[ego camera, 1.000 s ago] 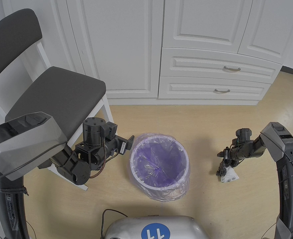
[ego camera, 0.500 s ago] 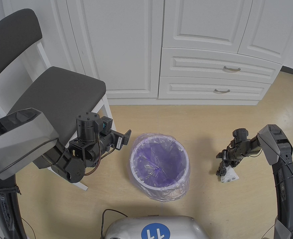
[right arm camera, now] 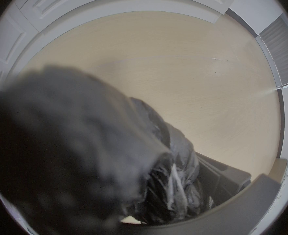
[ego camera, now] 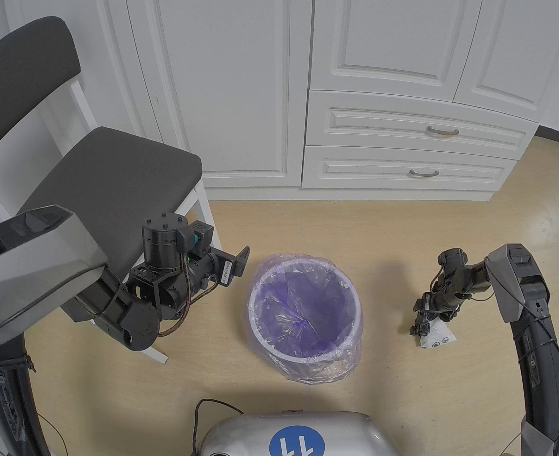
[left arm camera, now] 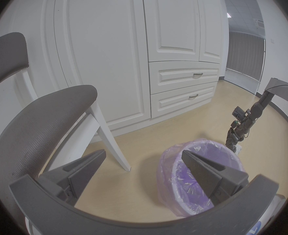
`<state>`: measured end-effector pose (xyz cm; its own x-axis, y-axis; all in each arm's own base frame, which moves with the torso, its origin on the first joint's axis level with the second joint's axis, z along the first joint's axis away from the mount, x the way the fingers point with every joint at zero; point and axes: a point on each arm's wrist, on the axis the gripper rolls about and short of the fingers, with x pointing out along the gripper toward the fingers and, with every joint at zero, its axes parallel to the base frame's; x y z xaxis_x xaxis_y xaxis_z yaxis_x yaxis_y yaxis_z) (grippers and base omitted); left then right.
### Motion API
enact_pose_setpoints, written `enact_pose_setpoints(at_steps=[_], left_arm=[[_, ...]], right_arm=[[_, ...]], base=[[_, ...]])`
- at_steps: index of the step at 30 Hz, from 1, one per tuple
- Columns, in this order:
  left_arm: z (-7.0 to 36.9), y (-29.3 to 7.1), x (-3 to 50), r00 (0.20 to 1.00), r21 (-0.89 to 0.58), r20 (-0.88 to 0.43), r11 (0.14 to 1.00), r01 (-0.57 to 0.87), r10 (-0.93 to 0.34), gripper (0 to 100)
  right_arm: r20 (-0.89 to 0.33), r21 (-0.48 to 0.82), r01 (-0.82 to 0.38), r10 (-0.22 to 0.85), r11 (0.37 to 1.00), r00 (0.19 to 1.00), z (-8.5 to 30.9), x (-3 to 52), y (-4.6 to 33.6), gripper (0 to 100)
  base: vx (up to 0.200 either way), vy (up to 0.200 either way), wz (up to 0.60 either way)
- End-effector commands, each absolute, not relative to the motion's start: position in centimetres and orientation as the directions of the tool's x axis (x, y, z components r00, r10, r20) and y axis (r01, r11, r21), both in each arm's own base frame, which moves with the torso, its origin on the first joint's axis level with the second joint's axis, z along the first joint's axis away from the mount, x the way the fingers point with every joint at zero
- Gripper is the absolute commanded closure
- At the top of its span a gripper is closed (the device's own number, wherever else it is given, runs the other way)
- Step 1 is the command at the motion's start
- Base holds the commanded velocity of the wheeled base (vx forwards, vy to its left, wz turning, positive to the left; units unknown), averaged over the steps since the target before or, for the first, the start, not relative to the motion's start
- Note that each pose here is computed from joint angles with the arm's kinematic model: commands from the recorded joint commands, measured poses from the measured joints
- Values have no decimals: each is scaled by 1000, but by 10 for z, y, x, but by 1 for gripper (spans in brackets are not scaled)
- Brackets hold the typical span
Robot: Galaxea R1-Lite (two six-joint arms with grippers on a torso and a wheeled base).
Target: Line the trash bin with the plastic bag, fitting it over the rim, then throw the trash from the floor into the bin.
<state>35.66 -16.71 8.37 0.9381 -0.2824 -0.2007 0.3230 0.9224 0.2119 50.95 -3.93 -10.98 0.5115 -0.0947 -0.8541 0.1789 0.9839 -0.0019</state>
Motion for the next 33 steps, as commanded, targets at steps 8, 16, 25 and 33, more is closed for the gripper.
enact_pose_setpoints(at_steps=[8,16,25,33], left_arm=[[83,-167,357,938,214,-202,922,322,-281,0],[85,-166,355,938,214,-200,922,322,-281,0],[97,-166,342,937,213,-187,919,332,-296,0],[106,-170,321,939,217,-168,918,333,-301,0]], right_arm=[[-882,-10,174,-91,985,462,-122,505,-37,100],[-811,-102,225,-212,969,545,-106,516,-29,100],[-667,-189,121,-218,974,712,-35,483,-17,100],[-611,-189,49,-157,981,776,47,435,19,100]], base=[[0,0,0],[0,0,0],[0,0,0],[0,0,0]])
